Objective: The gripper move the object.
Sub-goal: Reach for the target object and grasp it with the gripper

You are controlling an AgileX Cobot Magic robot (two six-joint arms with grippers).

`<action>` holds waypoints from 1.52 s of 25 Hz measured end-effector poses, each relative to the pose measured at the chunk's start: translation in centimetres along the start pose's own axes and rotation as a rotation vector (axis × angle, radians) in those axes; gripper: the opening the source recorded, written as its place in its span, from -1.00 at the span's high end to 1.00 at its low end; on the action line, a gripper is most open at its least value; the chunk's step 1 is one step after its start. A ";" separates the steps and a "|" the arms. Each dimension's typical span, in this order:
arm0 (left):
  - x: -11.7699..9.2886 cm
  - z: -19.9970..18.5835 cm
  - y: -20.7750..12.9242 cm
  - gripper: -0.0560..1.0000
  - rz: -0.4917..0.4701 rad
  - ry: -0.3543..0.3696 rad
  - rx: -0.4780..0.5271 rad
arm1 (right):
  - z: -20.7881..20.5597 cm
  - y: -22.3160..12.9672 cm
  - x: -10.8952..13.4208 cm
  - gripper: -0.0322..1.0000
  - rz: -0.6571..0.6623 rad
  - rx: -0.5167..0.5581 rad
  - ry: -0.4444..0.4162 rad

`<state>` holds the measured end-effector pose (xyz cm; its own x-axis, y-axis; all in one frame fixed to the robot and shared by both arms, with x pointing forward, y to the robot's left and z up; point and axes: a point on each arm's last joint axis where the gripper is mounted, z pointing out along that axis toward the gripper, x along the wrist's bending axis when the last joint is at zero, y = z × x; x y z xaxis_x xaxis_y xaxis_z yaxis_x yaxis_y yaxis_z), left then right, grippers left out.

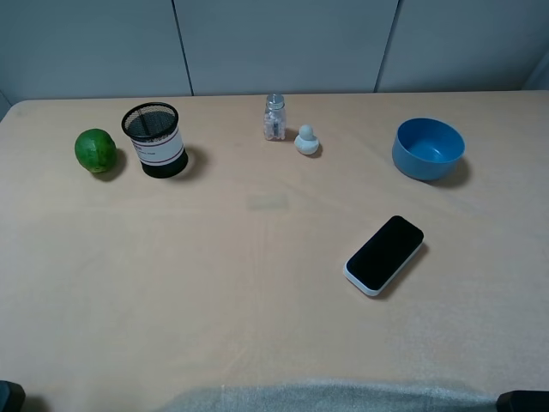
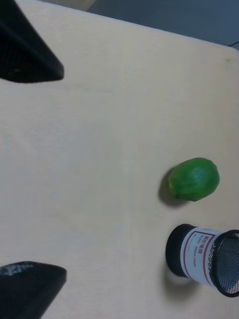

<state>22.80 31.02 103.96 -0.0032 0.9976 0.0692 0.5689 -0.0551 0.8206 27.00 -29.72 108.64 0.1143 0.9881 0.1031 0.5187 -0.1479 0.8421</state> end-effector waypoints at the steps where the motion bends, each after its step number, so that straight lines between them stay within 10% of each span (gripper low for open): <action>1: 0.0 0.0 0.0 -0.61 0.000 0.000 0.000 | 0.4 0.7 0.1 -0.41 0.003 0.026 0.000; 21: 0.0 0.0 0.0 -0.61 0.000 0.000 0.000 | 12.8 13.6 0.7 -0.41 0.043 0.347 -0.009; 38: 0.0 0.0 0.0 -0.61 0.000 0.000 0.000 | 24.1 17.5 0.5 -0.41 0.053 0.571 -0.021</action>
<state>22.80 31.02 103.96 -0.0032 0.9976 0.0692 0.5689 -0.0551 0.8206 56.54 -32.81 110.67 0.1666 0.9784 0.1223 0.8867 -0.2029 0.4155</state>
